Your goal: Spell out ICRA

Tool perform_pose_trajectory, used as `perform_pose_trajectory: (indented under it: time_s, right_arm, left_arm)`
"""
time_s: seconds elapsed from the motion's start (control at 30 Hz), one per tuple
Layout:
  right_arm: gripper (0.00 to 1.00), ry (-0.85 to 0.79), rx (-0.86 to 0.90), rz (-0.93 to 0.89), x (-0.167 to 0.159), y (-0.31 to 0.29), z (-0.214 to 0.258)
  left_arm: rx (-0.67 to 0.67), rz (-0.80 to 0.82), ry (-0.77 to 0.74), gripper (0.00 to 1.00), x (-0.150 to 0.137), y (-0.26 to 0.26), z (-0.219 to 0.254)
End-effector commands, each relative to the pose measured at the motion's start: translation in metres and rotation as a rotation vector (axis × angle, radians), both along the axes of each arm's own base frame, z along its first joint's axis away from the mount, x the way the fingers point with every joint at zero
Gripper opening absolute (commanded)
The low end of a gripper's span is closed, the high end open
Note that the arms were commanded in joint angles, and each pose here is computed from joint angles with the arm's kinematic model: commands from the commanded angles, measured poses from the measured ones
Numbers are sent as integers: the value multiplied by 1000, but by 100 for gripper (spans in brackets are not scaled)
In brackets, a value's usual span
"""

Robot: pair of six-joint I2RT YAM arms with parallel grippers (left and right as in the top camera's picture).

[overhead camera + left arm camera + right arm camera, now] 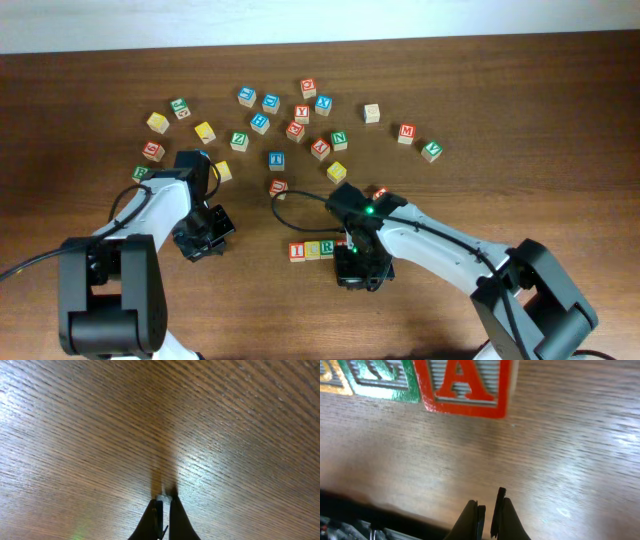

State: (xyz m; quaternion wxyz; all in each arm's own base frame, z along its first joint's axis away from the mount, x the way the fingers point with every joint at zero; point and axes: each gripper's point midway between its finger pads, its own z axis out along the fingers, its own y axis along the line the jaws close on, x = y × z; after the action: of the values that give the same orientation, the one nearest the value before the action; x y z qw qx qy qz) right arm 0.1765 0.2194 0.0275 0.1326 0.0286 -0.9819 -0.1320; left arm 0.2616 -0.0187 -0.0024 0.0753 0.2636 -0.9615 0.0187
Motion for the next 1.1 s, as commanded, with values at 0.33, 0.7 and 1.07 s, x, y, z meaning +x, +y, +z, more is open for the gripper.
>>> perform_pose_trajectory:
  time_s: [0.33, 0.7, 1.07]
  right_arm:
    - [4, -152, -21, -52, 66, -40, -3]
    - [4, -57, 94, -96, 62, -12, -17]
    - [4, -75, 98, -82, 61, -3, -18]
  left_arm:
    - [-12, -2, -16, 0, 3, -2, 3]
    - [-12, -2, -17, 0, 3, -2, 3]
    - [-12, -2, -17, 0, 3, -2, 3]
